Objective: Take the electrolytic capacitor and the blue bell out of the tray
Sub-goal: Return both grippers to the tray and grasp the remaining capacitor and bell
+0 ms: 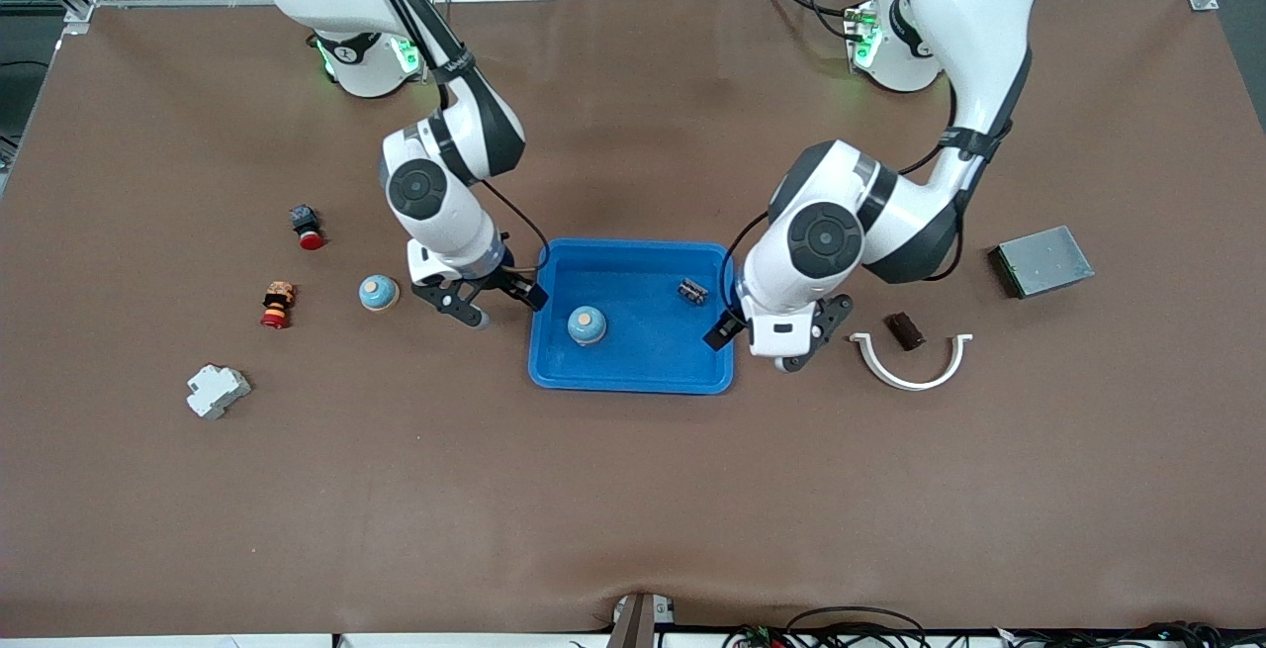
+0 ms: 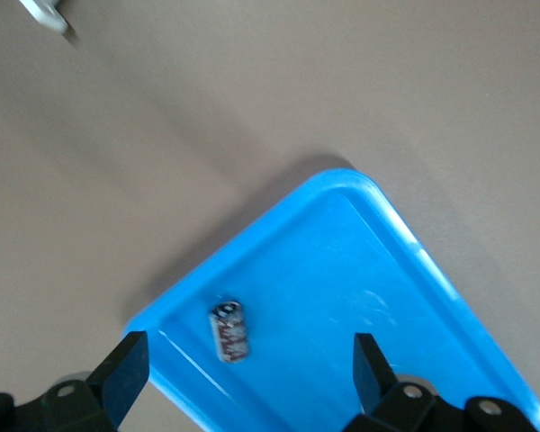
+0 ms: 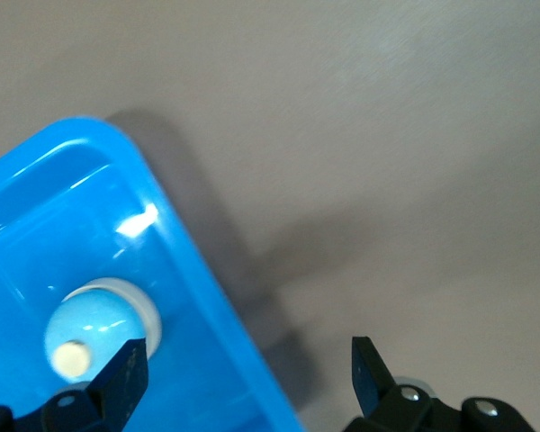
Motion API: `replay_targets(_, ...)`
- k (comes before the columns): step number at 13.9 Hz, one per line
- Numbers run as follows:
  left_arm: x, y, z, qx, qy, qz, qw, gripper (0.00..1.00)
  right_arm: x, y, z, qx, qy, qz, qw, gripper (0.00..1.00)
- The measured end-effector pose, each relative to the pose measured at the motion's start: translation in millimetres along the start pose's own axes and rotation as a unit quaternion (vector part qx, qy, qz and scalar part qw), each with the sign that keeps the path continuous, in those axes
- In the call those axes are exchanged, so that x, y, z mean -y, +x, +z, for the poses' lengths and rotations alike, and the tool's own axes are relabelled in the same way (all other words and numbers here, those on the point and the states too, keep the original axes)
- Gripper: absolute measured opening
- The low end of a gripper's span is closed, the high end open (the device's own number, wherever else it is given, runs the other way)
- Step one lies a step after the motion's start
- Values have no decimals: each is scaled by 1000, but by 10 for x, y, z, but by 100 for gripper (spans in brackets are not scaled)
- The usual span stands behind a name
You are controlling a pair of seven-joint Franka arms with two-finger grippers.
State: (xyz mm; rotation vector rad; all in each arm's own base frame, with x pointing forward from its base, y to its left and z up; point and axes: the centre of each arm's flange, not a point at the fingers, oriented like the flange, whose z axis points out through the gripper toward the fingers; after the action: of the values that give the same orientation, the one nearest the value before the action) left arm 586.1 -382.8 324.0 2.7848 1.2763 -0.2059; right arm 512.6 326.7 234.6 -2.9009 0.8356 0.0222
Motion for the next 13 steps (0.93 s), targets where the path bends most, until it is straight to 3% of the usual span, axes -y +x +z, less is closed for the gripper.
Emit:
replay_targets(6, -153, -160, 473, -22, -29, -75, 997, 100, 547, -191, 208, -4, 11, 34, 999, 100)
replay_targets(9, -179, -255, 739, -26, -28, -86, 996, 100, 774, -221, 274, -1, -14, 46, 999, 100)
replay_targets(13, -168, -430, 966, -25, -13, -78, 997, 100, 961, -219, 290, -18, -27, 55, 998, 100)
